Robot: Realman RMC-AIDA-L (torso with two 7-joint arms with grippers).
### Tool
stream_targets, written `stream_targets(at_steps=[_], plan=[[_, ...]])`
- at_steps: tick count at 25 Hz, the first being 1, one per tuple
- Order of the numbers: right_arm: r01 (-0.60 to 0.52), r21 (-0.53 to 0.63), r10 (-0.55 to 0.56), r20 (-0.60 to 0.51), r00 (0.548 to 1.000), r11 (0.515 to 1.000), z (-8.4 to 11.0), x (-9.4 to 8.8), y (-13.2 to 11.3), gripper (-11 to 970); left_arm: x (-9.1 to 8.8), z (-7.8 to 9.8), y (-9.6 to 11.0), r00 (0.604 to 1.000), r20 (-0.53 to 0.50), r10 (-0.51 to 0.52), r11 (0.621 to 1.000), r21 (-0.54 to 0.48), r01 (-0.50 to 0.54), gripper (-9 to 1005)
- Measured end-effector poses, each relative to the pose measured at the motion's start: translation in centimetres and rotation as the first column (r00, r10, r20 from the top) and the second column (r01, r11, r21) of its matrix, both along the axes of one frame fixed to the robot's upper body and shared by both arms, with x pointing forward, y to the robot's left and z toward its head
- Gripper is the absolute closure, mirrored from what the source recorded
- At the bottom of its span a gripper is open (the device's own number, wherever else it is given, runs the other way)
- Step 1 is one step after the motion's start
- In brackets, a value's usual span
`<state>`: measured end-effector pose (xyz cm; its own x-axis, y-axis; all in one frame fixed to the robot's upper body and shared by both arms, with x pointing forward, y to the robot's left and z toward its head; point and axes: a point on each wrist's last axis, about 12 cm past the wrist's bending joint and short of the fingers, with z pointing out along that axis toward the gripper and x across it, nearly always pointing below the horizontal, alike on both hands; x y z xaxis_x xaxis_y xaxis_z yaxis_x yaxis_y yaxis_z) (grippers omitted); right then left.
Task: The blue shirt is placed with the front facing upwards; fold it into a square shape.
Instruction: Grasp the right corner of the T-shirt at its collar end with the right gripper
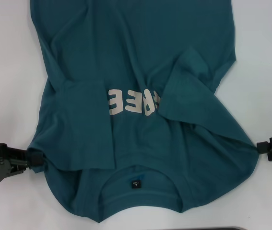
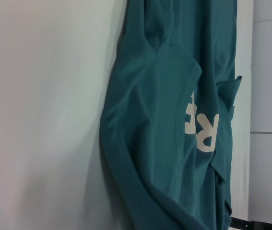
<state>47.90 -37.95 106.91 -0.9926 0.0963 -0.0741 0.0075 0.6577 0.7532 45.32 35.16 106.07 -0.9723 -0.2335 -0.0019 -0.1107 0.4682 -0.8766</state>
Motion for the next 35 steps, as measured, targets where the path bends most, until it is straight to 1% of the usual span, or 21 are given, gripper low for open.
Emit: stream_targets(at_steps=[4, 8, 24, 30, 35], plan=[[-0.007, -0.022, 0.007, -0.009, 1.000, 1.000, -0.4, 0.2, 0.4, 329, 0.0, 0.0, 0.0, 1.000, 0.000, 0.000, 1.000, 0.000, 0.000, 946], [-0.012, -0.017, 0.012, -0.004, 1.000, 1.000, -0.5, 0.3, 0.9, 336, 0.0, 0.0, 0.0, 1.000, 0.001, 0.000, 1.000, 0.000, 0.000, 946], [-0.046, -0.003, 0.047, 0.018, 0.999, 0.999, -0.4, 1.6, 2.6, 363, 0.0, 0.0, -0.1, 1.000, 0.002, -0.001, 1.000, -0.002, 0.001, 946], [-0.089, -0.001, 0.089, 0.013, 0.996, 0.996, -0.6, 1.8, 3.8, 374, 0.1, 0.0, -0.2, 1.000, 0.004, -0.002, 1.000, -0.004, 0.002, 946], [-0.104, 0.000, 0.104, 0.014, 0.994, 0.995, -0.6, 2.1, 4.3, 382, 0.1, 0.0, -0.2, 1.000, 0.004, -0.003, 1.000, -0.005, 0.003, 946]])
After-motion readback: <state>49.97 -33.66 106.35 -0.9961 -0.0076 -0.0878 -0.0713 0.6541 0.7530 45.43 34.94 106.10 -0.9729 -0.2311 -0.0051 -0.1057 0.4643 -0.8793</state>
